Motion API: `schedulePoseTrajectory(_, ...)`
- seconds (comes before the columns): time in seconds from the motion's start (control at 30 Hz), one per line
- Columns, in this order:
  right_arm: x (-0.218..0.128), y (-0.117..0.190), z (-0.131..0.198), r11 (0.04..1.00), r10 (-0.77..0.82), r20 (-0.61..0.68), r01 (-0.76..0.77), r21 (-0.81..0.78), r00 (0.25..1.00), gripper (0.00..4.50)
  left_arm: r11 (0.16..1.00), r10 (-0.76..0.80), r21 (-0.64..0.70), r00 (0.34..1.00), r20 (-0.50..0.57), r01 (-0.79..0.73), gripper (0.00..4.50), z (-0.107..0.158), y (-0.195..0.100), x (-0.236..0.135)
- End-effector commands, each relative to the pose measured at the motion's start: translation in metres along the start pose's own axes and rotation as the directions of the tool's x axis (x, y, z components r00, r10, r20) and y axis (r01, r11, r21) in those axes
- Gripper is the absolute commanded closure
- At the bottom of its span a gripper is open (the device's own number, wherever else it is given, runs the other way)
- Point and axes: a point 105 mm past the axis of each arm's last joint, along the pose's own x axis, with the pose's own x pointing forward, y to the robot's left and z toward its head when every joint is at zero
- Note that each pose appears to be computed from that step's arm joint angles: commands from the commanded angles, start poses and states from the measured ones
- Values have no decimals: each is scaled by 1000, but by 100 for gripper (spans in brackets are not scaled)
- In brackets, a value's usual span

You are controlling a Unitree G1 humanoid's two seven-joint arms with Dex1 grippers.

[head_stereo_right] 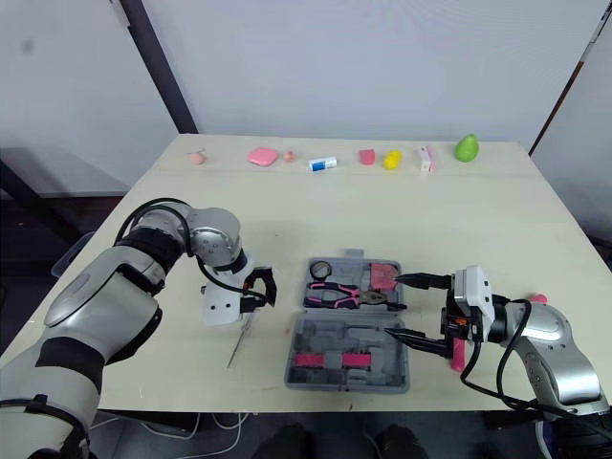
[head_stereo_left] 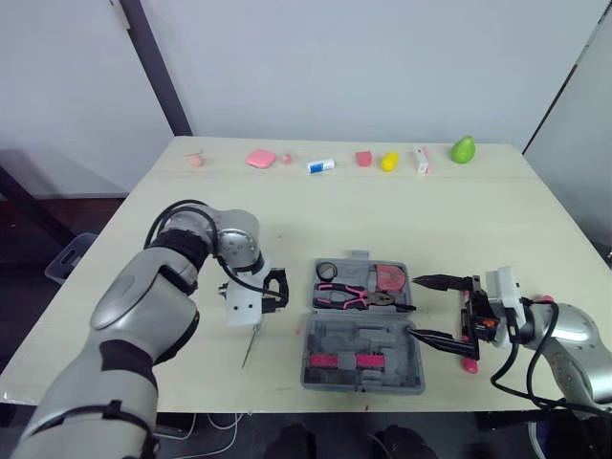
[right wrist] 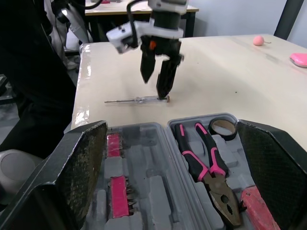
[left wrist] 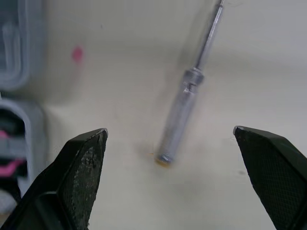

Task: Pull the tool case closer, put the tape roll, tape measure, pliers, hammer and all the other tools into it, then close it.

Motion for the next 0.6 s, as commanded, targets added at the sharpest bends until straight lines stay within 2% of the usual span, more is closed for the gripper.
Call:
schedulePoseTrajectory(0.03,0,0,11,998,-3,19,4,-56,1000,0,998,-26,50,1000,17,26,2,4,-4,4)
schedulePoseTrajectory(0.27,1,3,11,998,-17,18,18,-57,1000,0,996,-30,88,998,51,25,2,11,-9,21)
schedulePoseTrajectory(0.4,2,4,11,998,-21,17,22,-57,1000,0,995,-6,96,999,49,1,122,12,-10,22)
schedulePoseTrajectory(0.43,2,3,11,998,-22,16,23,-57,1000,0,995,-3,102,999,51,-2,180,13,-10,23)
schedulePoseTrajectory(0.47,2,3,11,998,-21,14,22,-58,1000,0,993,0,116,998,65,-7,212,16,-10,25)
schedulePoseTrajectory(0.57,2,1,11,998,-20,12,20,-61,1000,0,988,-6,153,996,94,-9,360,23,-11,28)
schedulePoseTrajectory(0.6,2,1,11,998,-19,11,20,-61,1000,0,987,-8,162,995,101,-9,392,24,-12,27)
